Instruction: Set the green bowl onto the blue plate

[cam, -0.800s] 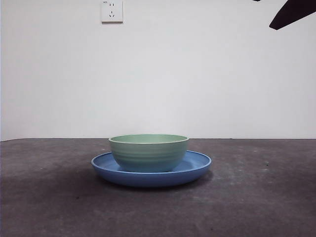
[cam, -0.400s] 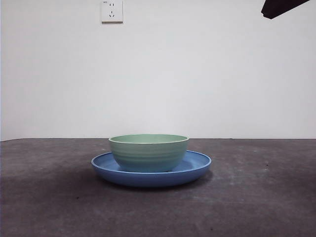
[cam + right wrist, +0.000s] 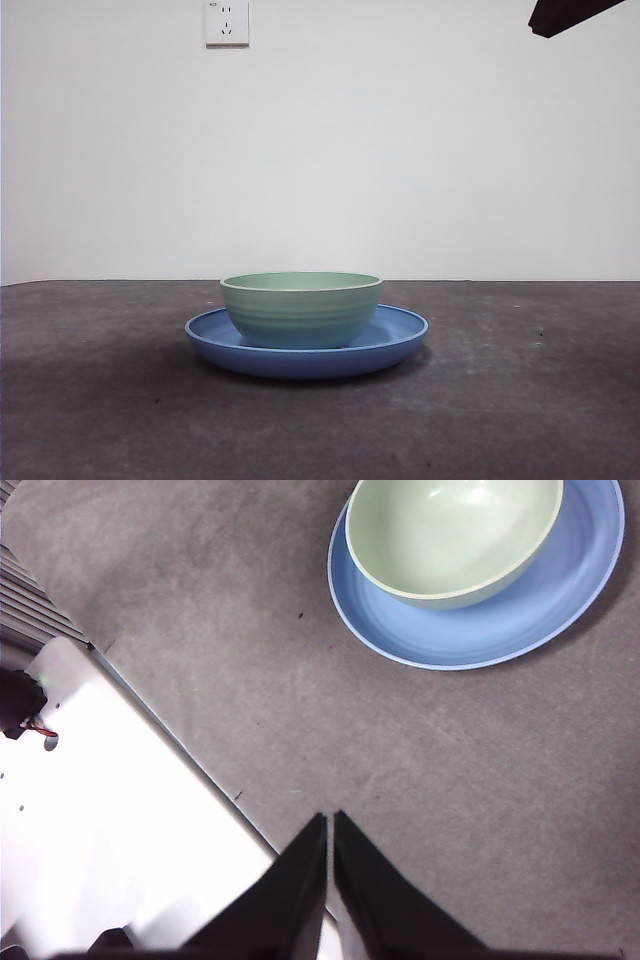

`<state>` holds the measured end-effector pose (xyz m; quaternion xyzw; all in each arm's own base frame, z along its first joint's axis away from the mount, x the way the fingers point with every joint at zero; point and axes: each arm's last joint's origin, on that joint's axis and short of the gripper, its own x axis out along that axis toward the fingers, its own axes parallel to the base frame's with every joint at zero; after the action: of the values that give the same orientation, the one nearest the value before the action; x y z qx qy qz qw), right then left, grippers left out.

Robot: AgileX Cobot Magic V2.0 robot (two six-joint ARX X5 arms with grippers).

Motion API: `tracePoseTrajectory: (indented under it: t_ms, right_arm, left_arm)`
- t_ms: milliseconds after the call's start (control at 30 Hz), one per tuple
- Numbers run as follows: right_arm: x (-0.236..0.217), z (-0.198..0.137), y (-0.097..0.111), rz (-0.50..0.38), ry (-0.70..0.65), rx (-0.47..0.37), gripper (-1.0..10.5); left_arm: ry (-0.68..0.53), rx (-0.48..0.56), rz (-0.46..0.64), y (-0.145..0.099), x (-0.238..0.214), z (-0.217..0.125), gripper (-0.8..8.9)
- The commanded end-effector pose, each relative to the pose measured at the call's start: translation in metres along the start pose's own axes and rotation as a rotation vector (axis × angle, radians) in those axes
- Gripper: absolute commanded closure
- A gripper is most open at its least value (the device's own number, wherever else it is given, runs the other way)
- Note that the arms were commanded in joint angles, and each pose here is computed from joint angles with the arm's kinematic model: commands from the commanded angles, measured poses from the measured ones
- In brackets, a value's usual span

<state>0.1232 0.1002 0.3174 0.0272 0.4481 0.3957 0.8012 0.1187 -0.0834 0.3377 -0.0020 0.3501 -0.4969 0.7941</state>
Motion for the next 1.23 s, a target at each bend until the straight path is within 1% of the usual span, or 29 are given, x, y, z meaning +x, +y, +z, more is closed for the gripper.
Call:
tracePoseTrajectory:
  t_ms: [33, 333, 367, 433, 533, 567, 633, 700, 800, 867, 967, 1067, 1233]
  right_arm:
    - [0.0, 0.003, 0.002, 0.008, -0.008, -0.021, 9.4]
    - [0.0, 0.003, 0.002, 0.008, -0.008, -0.021, 9.4]
    - [0.0, 0.003, 0.002, 0.008, -0.008, -0.021, 9.4]
    - [0.0, 0.003, 0.002, 0.008, -0.008, -0.021, 9.4]
    - [0.0, 0.003, 0.002, 0.009, -0.009, -0.021, 9.4]
    - [0.0, 0.003, 0.002, 0.009, -0.009, -0.021, 9.4]
    - [0.0, 0.003, 0.002, 0.009, -0.009, -0.021, 9.4]
    - [0.0, 0.003, 0.002, 0.009, -0.009, -0.021, 9.4]
    - [0.0, 0.003, 0.002, 0.009, -0.009, -0.021, 9.4]
    - [0.0, 0.003, 0.002, 0.008, -0.008, -0.021, 9.4]
    - [0.0, 0.003, 0.002, 0.009, -0.009, -0.021, 9.4]
    - [0.0, 0.003, 0.002, 0.009, -0.009, -0.021, 9.4]
    - [0.0, 0.003, 0.002, 0.009, -0.009, -0.021, 9.4]
  left_arm:
    - [-0.004, 0.024, -0.008, -0.001, 0.0, 0.003, 7.94]
    - [-0.019, 0.031, -0.006, -0.002, -0.002, 0.003, 7.95]
    - [-0.041, 0.036, 0.006, -0.002, -0.005, 0.003, 7.95]
    - [-0.107, 0.089, 0.037, -0.004, -0.013, 0.005, 7.95]
    - [-0.312, 0.187, 0.137, -0.008, -0.034, 0.015, 7.95]
    - [-0.401, 0.228, 0.191, -0.01, -0.045, 0.018, 7.95]
    - [-0.53, 0.277, 0.302, -0.013, -0.061, 0.019, 7.95]
    - [-0.651, 0.291, 0.454, -0.016, -0.077, 0.014, 7.95]
    - [-0.772, 0.263, 0.677, -0.016, -0.088, -0.002, 7.95]
    - [-0.82, 0.23, 0.819, -0.011, -0.088, -0.017, 7.95]
    - [-0.838, 0.176, 0.959, 0.0, -0.078, -0.042, 7.95]
    - [-0.82, 0.144, 1.008, 0.013, -0.062, -0.067, 7.95]
    - [-0.777, 0.095, 1.021, 0.035, -0.035, -0.103, 7.95]
